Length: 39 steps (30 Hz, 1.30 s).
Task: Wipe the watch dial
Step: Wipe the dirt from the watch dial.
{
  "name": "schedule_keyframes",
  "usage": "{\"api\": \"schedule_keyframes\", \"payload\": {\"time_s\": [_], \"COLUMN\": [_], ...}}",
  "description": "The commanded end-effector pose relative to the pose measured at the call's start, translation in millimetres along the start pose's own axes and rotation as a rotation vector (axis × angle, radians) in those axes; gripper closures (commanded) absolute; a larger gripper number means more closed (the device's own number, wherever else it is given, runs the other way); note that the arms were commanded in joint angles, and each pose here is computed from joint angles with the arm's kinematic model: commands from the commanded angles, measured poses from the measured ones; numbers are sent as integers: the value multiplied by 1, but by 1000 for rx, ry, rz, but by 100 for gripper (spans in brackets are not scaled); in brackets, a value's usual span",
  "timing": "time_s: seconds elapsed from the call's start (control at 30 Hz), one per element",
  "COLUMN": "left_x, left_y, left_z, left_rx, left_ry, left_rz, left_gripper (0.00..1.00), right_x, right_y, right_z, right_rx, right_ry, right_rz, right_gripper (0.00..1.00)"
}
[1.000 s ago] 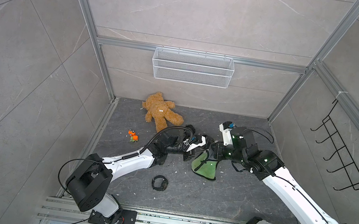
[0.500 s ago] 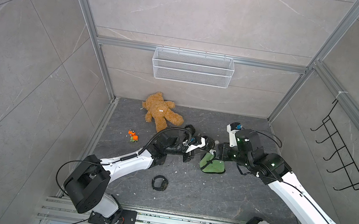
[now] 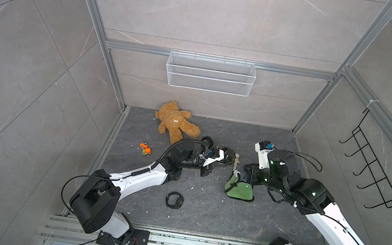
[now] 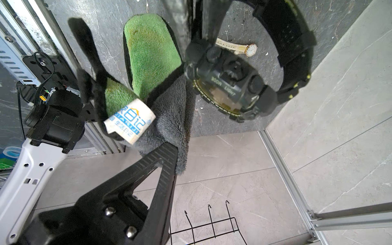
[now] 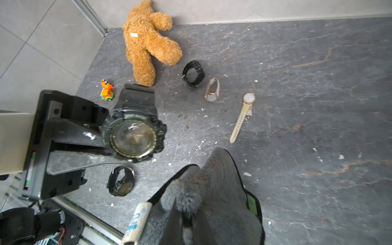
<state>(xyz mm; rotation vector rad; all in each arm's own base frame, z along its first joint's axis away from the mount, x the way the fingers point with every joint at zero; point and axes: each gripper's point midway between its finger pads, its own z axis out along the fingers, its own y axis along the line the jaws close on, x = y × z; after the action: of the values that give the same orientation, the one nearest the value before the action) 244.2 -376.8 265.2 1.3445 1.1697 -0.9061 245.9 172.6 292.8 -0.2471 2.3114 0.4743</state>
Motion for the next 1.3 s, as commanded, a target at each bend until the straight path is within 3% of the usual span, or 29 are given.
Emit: {"api": "schedule_keyframes", "payload": {"time_s": [0.0,0.23,0.73,1.27], "left_x": [-24,-19,-16,-20], "left_y": [2,2,0,-4], "left_z": [-1,-4,-6,-11], "left_rx": [2,-17,-19,-8], "left_ry": [-75,-64,-53,-53], "left_rz": [41,31,40,46], "left_gripper": [100,100,100,100], "right_x": [-10,-20,-40,-59], "right_y": [21,47,61,36], "right_z": [6,19,30,44], "right_rx": [-87,-174,-202,-23], "right_ry": [-13,-11,-57,-103], "right_rz": [-23,-49,-51,-11], "right_gripper": [100,100,100,100]}}
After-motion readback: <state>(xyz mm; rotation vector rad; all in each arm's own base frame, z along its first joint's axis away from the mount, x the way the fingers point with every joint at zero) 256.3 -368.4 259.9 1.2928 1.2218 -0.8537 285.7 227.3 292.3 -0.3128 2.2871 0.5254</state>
